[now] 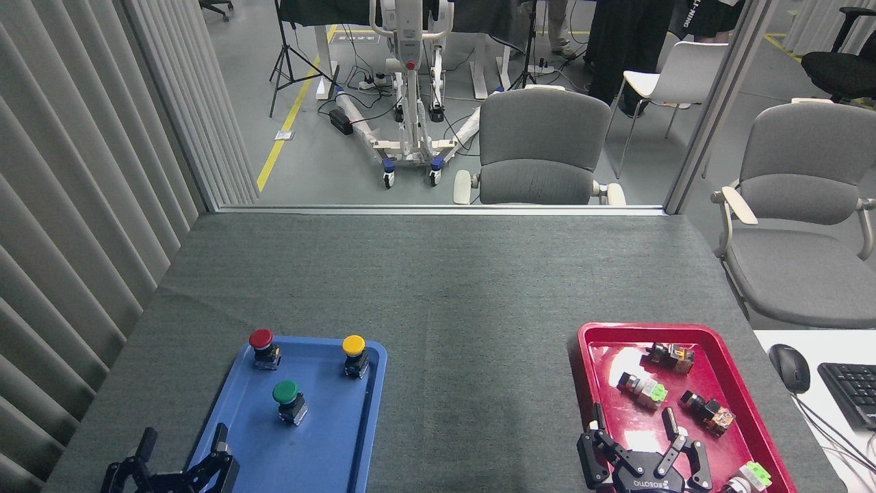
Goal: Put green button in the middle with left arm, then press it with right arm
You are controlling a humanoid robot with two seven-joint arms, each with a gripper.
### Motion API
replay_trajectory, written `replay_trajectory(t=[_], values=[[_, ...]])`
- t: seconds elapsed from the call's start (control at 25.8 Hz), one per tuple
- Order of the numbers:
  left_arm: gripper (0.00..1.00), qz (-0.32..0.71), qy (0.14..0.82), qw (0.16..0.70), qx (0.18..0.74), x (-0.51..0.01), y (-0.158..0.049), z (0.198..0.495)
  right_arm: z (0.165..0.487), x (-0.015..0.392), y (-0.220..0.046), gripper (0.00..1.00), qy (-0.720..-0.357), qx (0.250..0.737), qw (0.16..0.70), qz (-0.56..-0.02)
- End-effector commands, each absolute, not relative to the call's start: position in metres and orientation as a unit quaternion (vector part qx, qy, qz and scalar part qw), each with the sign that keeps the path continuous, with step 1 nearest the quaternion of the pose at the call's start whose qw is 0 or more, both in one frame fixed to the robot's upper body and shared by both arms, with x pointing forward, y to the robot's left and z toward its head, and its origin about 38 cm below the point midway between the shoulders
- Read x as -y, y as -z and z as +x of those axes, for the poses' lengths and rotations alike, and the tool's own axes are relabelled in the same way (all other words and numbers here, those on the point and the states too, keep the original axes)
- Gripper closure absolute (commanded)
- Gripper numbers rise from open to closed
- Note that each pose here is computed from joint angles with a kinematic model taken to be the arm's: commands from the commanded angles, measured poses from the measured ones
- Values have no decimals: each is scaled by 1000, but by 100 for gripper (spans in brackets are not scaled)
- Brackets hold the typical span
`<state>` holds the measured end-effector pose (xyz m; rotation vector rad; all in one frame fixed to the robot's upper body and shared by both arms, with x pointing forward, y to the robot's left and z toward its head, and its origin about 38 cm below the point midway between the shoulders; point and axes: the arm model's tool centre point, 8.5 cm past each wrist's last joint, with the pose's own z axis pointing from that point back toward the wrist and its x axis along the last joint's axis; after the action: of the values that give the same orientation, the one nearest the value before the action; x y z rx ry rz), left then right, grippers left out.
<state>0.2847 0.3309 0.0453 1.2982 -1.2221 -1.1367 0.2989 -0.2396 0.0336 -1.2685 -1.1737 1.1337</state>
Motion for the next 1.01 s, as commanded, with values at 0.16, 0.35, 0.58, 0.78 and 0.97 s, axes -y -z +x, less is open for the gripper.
replay_trajectory(t=[0.16, 0.35, 0.58, 0.78, 0.97], values=[[0, 536, 473, 495, 494, -332, -44, 275, 290, 236, -29, 1, -482, 494, 508, -515], [0, 543, 471, 491, 492, -338, -48, 272, 290, 236, -30, 1, -482, 494, 508, -515], [0, 543, 474, 489, 491, -338, -47, 272, 289, 236, -31, 1, -481, 495, 507, -515], [0, 540, 477, 491, 489, -338, -46, 272, 289, 236, -31, 1, -481, 495, 507, -515], [0, 540, 476, 492, 489, -338, -46, 272, 288, 235, -31, 1, -481, 495, 508, -515]])
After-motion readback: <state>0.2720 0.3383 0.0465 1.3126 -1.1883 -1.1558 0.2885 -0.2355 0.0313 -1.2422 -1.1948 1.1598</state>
